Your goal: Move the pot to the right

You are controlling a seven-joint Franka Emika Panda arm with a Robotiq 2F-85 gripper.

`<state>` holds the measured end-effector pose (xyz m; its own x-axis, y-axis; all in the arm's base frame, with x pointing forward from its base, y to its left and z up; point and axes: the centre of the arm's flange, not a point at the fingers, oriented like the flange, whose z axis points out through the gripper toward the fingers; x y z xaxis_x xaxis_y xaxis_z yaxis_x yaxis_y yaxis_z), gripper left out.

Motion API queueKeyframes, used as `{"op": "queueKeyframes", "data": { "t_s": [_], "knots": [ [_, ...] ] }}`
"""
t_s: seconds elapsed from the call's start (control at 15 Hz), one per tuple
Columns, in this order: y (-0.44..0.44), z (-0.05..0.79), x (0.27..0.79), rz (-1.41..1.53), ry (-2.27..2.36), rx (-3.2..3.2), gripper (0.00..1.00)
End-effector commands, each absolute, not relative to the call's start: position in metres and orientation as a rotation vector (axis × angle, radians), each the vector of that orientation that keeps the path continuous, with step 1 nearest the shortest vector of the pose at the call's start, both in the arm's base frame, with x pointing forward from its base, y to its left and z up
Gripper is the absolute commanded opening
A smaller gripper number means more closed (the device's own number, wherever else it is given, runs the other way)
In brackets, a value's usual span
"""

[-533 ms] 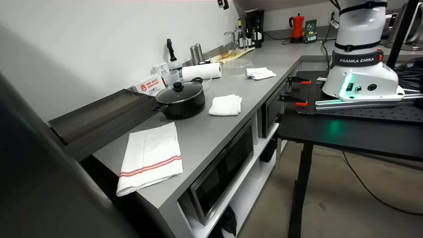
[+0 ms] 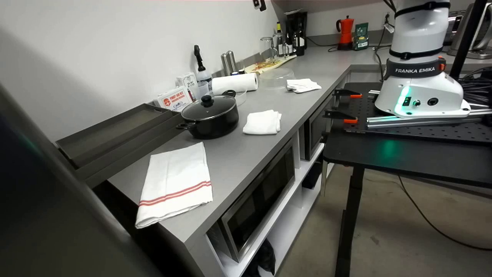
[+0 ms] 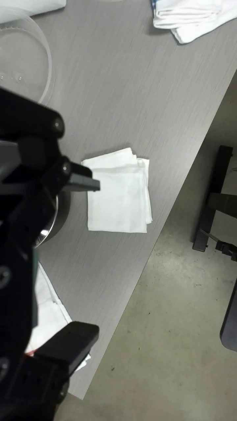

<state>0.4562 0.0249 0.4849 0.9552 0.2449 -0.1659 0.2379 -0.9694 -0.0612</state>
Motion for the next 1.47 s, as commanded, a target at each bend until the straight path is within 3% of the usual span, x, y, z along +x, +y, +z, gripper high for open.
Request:
{"op": "queueKeyframes", "data": {
  "t_s": [0.0,0.6,1.4],
  "knots": [
    [0.025,0.485,0.456,0.268,-0.379,-3.066,1.0],
    [0.017,0.466,0.485,0.34,-0.35,-3.046,1.0],
    [-0.05,0.387,0.604,0.283,-0.091,-3.015,1.0]
  ]
}}
